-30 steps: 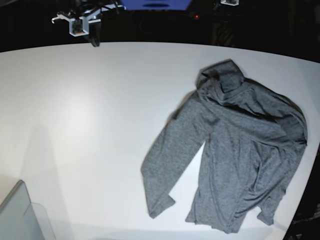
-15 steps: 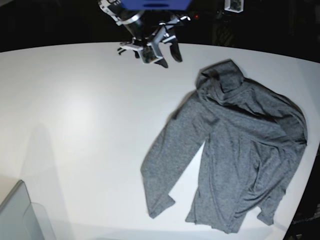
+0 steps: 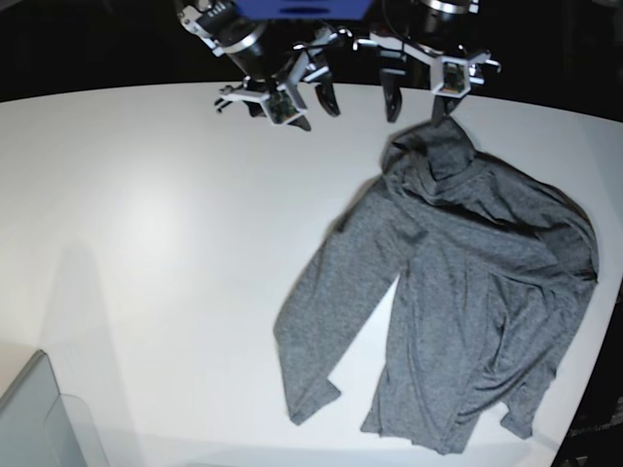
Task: Layout the t-shirt on the table in an organized manner, then fold the t-shirt properly
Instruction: 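Lower the left gripper onto the grey shirt's collar and grasp it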
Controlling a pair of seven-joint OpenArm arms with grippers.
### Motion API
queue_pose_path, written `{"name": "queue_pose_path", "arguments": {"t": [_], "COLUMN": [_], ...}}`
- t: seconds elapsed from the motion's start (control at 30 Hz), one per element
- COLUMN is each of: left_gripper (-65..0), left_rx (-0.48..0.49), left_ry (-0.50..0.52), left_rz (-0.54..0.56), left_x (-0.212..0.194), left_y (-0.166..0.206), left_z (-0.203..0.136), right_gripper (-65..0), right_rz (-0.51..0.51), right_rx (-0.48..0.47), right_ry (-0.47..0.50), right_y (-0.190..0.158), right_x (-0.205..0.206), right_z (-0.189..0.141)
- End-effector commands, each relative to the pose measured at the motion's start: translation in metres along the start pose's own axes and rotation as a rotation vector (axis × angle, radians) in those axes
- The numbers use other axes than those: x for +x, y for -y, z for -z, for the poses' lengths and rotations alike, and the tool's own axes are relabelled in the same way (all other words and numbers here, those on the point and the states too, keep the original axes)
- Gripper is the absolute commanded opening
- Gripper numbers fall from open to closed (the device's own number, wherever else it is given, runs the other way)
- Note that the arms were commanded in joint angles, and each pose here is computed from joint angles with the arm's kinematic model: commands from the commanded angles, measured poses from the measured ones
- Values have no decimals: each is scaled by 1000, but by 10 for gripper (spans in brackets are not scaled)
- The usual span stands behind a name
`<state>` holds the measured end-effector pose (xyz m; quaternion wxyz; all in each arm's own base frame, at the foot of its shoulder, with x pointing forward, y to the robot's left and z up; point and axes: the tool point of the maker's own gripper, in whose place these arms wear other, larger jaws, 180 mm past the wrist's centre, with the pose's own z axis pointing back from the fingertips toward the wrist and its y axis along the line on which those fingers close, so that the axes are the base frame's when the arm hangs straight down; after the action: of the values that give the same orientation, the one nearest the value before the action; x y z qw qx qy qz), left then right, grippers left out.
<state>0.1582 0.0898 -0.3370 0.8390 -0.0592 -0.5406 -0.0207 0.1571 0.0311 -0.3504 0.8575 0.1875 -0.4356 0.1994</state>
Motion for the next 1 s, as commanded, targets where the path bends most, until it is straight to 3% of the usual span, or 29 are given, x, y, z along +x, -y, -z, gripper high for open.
{"name": "queue_pose_path", "arguments": {"t": [0.0,0.23,0.5,0.87,0.97], "left_gripper": [-312,-312,-312,-311,-311], "left_rx": [0,29,193,192,192], "left_ry": [41,-43,-91,-99,-144], "left_rz": [1,-61,-131,-145,-159], "left_x": [12,22,14,8,-10], "left_y": [0,3,-40,-41,-38], "left_z": [5,49,51,74,77], "right_gripper": [-394,-394,-394,-393,-393], "right_rz": [6,10,-20,-23,-23], "right_rx": [-14,-119,-212,-237,-254], "right_ry": [29,14,9,11,9], "right_y": [5,43,82,92,98], "right_x": [7,2,1,1,1], "right_z": [-3,-7,-15,-16,-17]}}
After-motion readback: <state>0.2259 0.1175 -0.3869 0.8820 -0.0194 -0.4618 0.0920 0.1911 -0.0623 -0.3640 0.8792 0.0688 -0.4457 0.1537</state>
